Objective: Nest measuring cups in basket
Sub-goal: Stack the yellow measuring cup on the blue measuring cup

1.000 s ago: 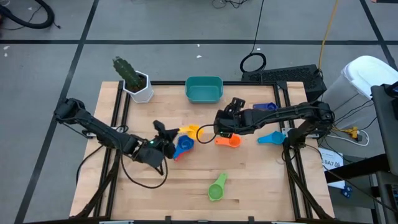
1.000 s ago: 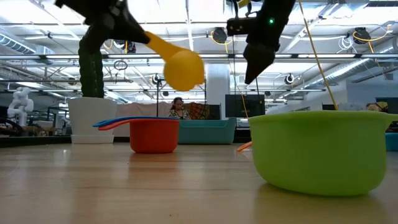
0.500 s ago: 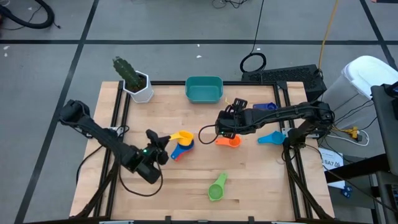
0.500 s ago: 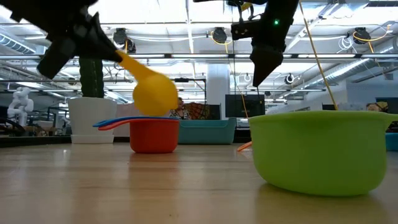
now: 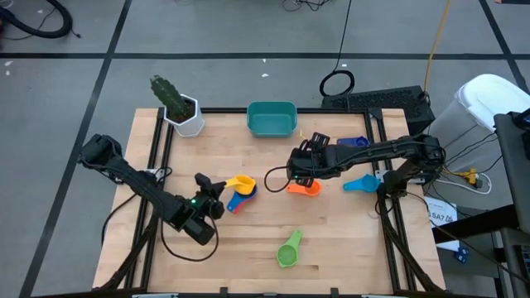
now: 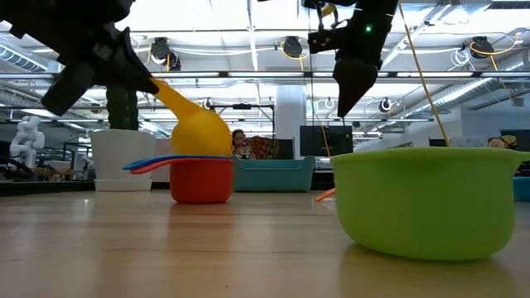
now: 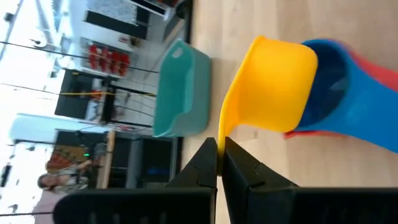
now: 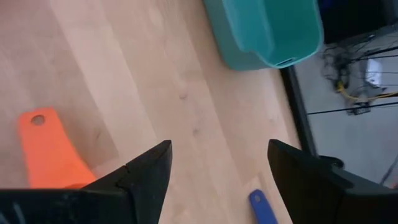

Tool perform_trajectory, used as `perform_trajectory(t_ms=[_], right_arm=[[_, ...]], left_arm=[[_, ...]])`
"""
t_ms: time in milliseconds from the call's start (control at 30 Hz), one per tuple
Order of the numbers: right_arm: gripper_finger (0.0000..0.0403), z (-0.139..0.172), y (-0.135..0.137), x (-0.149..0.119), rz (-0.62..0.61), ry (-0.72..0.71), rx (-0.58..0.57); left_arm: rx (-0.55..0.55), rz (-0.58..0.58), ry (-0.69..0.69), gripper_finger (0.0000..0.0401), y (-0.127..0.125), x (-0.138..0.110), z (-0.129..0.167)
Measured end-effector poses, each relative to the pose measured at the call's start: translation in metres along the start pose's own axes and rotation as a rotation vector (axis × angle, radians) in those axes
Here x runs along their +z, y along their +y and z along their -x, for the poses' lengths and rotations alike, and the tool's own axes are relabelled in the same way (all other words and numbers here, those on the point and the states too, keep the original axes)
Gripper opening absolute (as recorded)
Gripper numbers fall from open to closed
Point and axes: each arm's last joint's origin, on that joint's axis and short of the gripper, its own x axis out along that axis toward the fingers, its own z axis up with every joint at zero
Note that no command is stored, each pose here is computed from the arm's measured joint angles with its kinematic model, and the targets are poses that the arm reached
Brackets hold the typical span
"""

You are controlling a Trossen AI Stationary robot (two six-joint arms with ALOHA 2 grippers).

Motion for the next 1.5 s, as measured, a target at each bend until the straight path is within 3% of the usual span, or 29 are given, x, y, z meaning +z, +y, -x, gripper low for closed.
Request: perform_trajectory(t_ms=[300,633,1100,1367,1500], right_arm=[[0.0256,0.000,0.001,0.000,-0.019,0.009,0.032],[0.0256,0.000,0.002,0.000,-0.024,0.016,0.056],[0.0256,0.000,0.002,0.000,-0.023,0.016,0.055],[0.0256,-0.001,0.000,0.000,-0.019,0.014,0.055],[0.0256,-0.003,-0.002,0.003,-0.022,0.005,0.055]], left_arm=[[-0.167,-0.050,0.036,0.0008,-0.004,-0.004,0.000],[-0.282,-0.005,0.083,0.0120,-0.006,-0.007,-0.003],[-0.330,0.077,0.109,0.0217,-0.006,-0.007,-0.004],[-0.610,0.242,0.155,0.0240,-0.014,-0.002,-0.001],[-0.628,0.259,0.140,0.0241,-0.012,-0.001,0.001]])
